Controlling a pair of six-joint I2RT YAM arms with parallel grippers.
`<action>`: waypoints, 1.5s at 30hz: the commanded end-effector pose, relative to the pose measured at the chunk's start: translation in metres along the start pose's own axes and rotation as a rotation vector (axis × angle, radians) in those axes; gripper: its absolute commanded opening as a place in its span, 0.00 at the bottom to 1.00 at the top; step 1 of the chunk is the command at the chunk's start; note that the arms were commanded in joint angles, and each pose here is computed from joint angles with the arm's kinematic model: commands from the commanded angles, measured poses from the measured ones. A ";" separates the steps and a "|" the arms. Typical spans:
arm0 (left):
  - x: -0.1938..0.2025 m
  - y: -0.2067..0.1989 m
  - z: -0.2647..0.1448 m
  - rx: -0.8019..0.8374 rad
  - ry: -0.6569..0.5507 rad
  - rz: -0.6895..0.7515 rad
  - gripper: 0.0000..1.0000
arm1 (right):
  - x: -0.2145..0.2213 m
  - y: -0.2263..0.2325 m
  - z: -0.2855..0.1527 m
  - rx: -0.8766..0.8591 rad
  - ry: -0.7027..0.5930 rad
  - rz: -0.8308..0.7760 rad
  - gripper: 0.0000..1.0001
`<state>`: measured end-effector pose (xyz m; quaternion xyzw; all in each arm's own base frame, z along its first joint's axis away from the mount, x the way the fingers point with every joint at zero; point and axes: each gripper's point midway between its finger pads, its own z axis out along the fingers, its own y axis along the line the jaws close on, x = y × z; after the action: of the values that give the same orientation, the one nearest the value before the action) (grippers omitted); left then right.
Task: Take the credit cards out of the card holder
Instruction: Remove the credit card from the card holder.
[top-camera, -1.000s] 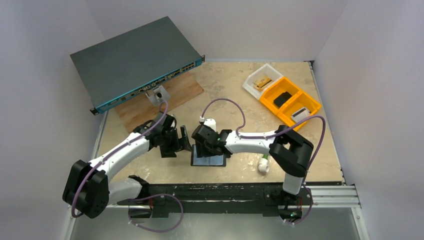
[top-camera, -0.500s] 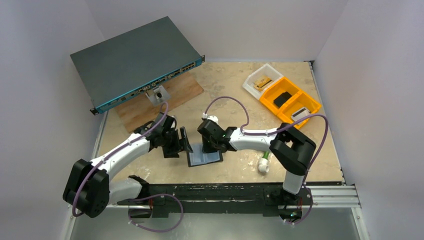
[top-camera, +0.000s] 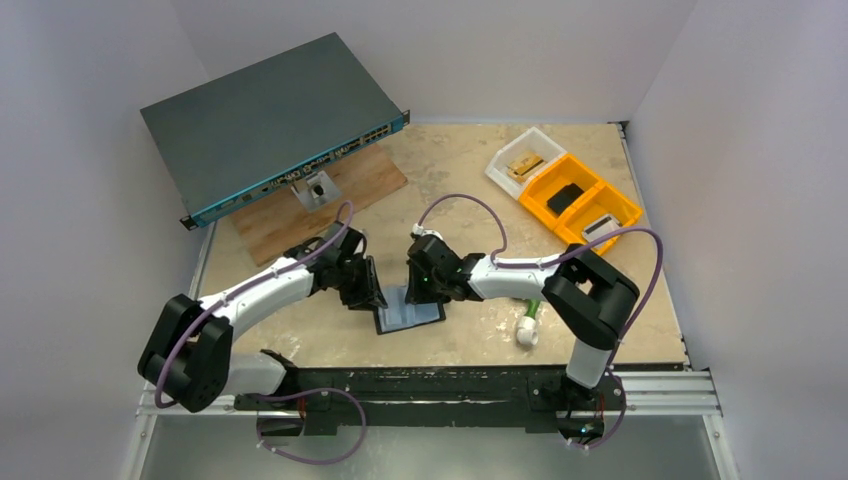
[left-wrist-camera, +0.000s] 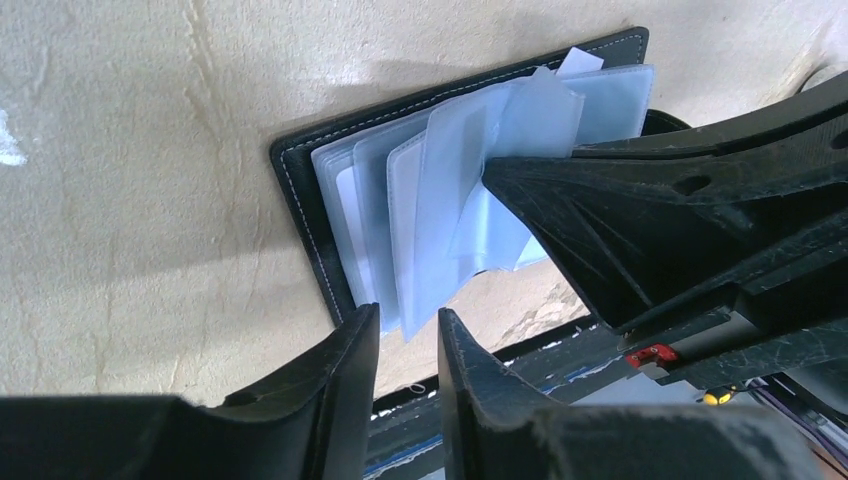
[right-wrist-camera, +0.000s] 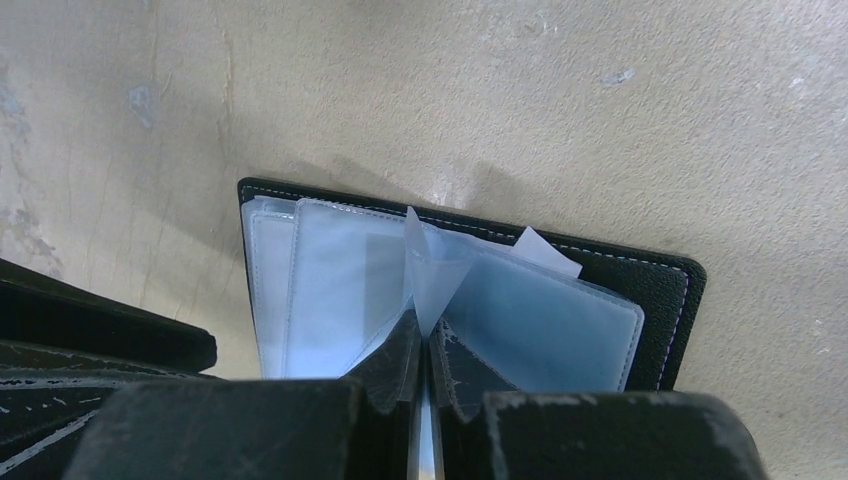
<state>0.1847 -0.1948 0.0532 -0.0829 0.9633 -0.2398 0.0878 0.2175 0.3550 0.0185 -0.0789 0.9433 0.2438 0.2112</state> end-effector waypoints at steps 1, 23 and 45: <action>-0.016 -0.022 -0.004 0.054 -0.044 0.052 0.25 | 0.017 -0.021 0.008 0.049 0.043 -0.011 0.00; -0.025 -0.017 0.020 0.002 -0.023 0.064 0.19 | 0.024 -0.029 0.009 0.062 0.058 0.004 0.00; -0.014 -0.030 0.044 0.079 0.043 0.038 0.21 | 0.021 -0.024 0.010 0.038 0.062 0.004 0.00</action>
<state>0.2071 -0.2256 0.0300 -0.0547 0.9628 -0.2541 0.0736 0.2172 0.3568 0.0179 -0.0755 0.9398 0.2629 0.2048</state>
